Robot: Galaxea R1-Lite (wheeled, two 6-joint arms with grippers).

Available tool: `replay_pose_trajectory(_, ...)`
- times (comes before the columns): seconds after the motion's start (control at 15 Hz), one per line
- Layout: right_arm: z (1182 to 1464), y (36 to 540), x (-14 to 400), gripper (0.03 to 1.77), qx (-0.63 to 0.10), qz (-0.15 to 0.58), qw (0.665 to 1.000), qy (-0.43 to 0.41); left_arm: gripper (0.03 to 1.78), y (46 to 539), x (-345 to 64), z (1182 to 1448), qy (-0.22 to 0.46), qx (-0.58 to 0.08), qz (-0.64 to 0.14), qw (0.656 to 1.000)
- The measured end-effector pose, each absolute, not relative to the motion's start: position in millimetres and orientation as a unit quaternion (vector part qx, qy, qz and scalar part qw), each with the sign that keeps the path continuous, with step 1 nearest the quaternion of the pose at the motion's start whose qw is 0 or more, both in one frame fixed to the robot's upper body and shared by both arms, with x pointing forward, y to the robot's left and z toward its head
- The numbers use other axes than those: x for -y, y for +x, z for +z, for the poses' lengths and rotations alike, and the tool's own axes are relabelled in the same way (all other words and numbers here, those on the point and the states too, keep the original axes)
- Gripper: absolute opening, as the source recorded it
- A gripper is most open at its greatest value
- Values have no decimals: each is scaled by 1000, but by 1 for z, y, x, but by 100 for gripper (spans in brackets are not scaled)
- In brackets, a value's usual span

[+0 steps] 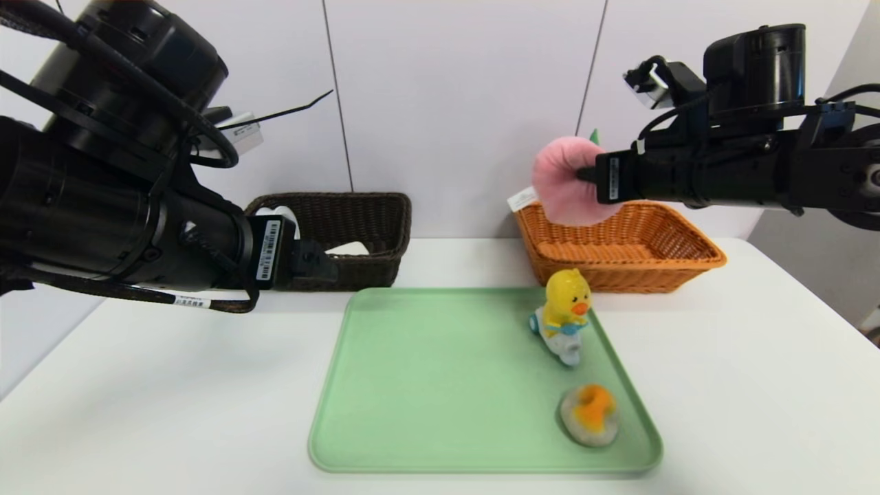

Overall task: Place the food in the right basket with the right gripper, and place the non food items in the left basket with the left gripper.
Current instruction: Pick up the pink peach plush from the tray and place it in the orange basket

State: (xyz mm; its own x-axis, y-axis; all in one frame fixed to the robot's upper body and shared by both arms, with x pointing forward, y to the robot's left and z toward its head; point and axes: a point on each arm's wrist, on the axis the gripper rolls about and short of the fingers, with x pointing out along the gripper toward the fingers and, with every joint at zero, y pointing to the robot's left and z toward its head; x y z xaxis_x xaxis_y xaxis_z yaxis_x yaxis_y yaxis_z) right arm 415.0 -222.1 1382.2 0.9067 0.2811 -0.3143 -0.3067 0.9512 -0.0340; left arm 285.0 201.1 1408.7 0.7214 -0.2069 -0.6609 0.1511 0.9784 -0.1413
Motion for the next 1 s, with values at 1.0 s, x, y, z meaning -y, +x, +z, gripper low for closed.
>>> replay_pose_trajectory(1.0,1316,493,249,32,-230,94,968,-35,169,287,-199,1407,-37,-363,-96,926)
